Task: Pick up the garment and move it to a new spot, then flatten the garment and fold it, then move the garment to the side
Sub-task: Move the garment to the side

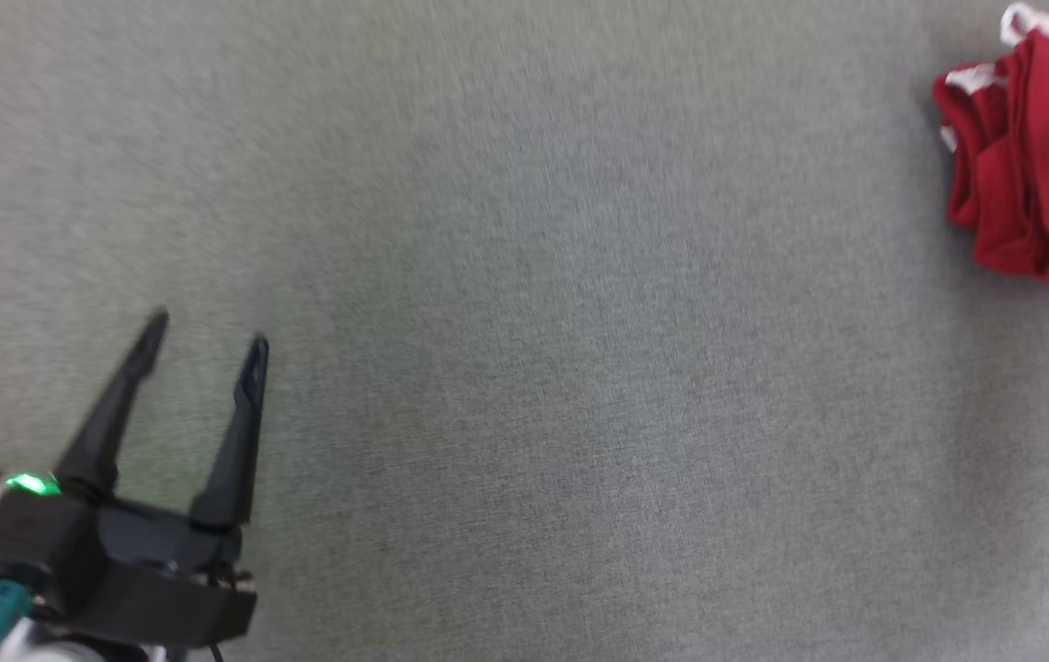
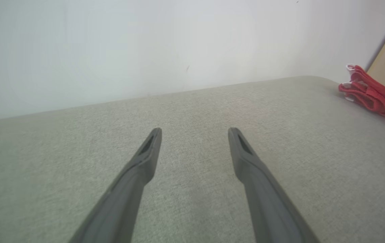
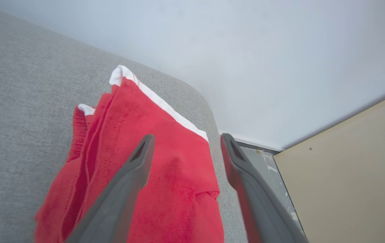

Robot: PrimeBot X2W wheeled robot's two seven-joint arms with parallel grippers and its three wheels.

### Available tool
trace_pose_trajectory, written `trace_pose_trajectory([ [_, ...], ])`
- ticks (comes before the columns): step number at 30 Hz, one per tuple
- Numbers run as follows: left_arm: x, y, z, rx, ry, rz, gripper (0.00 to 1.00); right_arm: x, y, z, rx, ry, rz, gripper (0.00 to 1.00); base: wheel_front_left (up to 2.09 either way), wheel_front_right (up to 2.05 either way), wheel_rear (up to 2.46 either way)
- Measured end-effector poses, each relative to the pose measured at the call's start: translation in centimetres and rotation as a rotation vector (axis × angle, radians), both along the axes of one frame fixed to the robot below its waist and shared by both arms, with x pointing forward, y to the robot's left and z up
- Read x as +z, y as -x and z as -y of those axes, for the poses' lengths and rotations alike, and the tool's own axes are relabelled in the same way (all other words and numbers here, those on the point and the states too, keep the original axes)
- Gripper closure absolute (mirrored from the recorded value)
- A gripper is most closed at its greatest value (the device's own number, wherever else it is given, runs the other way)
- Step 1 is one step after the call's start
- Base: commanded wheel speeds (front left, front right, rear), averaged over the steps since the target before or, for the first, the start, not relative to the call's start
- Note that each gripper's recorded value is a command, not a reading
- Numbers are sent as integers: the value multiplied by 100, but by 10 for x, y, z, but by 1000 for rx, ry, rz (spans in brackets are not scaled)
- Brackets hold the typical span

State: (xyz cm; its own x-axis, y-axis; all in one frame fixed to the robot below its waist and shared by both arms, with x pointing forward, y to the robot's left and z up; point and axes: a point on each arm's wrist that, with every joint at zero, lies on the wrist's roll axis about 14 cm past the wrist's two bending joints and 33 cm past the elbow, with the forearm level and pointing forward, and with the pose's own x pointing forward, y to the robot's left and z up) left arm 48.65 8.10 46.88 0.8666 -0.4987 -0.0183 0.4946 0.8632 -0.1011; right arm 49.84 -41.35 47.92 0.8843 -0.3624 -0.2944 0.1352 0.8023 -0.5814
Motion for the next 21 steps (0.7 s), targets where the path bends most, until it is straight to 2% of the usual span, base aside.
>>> trace_pose_trajectory([
  [6,1,25,-13,74,6,-13,0,4,20,-52,82,-146,109,0,0,0,0],
  [10,4,45,-26,125,-42,6,0,14,44,-85,117,-243,188,0,0,0,0],
  [14,21,58,-41,213,0,42,0,26,69,-114,117,-417,310,0,0,0,0],
  [21,64,81,-79,377,77,144,0,36,102,-162,166,-625,423,0,0,0,0],
])
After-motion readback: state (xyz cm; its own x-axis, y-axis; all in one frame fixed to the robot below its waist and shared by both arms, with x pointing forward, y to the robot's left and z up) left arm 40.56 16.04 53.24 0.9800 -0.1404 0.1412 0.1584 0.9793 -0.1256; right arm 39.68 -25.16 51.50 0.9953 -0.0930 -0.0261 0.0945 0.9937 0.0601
